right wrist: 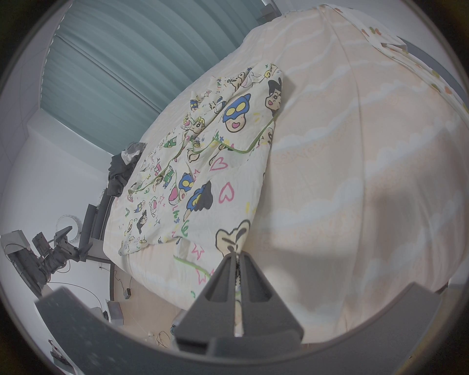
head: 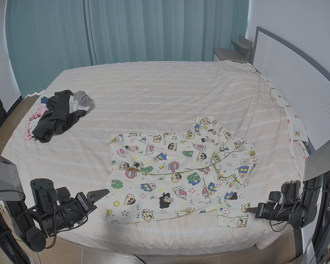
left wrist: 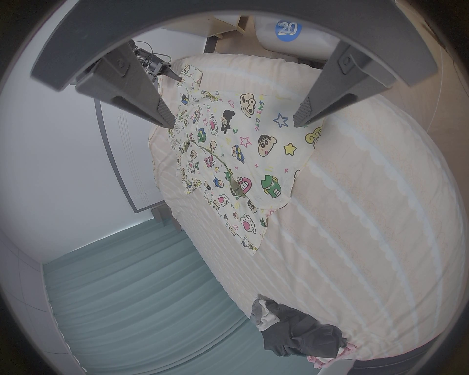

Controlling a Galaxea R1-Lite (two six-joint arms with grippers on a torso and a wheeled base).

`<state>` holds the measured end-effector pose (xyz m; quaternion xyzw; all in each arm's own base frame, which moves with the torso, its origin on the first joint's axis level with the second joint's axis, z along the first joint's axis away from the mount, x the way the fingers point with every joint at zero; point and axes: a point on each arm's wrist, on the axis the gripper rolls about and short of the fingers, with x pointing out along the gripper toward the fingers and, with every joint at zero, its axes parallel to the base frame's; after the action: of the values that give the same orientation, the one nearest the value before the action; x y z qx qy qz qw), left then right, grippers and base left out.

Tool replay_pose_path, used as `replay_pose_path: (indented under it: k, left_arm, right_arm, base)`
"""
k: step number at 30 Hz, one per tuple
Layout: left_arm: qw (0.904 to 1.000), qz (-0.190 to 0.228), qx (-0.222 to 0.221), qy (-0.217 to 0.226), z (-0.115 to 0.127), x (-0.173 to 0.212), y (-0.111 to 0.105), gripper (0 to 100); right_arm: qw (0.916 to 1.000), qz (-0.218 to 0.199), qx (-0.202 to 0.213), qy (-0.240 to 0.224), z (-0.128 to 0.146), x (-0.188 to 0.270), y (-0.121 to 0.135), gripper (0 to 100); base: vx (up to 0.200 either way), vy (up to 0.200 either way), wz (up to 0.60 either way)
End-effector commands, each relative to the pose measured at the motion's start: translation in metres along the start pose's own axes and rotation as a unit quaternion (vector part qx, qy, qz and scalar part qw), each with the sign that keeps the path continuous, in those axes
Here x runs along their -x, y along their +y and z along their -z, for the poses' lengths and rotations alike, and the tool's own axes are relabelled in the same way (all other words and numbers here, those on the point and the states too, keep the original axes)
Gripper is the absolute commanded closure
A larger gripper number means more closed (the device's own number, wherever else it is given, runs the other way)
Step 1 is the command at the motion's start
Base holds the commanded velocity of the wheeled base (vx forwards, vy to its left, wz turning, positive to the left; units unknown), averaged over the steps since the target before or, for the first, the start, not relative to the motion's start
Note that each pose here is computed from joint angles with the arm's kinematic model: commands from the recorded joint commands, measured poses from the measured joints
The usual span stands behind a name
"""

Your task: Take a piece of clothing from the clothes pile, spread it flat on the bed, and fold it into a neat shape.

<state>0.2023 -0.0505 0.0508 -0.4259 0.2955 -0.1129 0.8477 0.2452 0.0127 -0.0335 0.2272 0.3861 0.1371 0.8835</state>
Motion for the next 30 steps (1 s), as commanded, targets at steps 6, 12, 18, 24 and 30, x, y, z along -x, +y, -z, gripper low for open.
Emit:
replay_pose_path:
  k: [6,12,18,24,30]
  left_arm:
    - [1.0000,-0.007,0.002,0.005,0.003,0.003,0.002,0]
    - [1.0000,-0.007,0.002,0.005,0.003,0.003,0.002,0]
    - [1.0000,-0.007,0.002,0.005,0.003,0.003,0.002,0]
    - [1.0000,-0.007,0.002,0.005,0.003,0.003,0.002,0]
    - [1.0000,-0.008,0.003,0.006,0.003,0.002,0.003,0]
  right_arm:
    - [0.9995,0.014,-0.017,0.024,0.018,0.009,-0.007,100]
    - [0.9998,0.003,-0.009,0.018,0.019,-0.002,-0.010,100]
    - [0.9997,-0.015,-0.002,0.020,0.019,-0.005,-0.005,0]
    - [0.9993,-0.033,0.011,0.014,0.015,-0.005,0.003,0]
    - [0.9980,-0.056,0.021,0.021,0.017,-0.009,0.019,0]
  base:
    - [0.000,0.000,0.00]
    - [0.000,0.000,0.00]
    - [0.000,0.000,0.00]
    - [0.000,0.000,0.00]
    - [0.000,0.000,0.00]
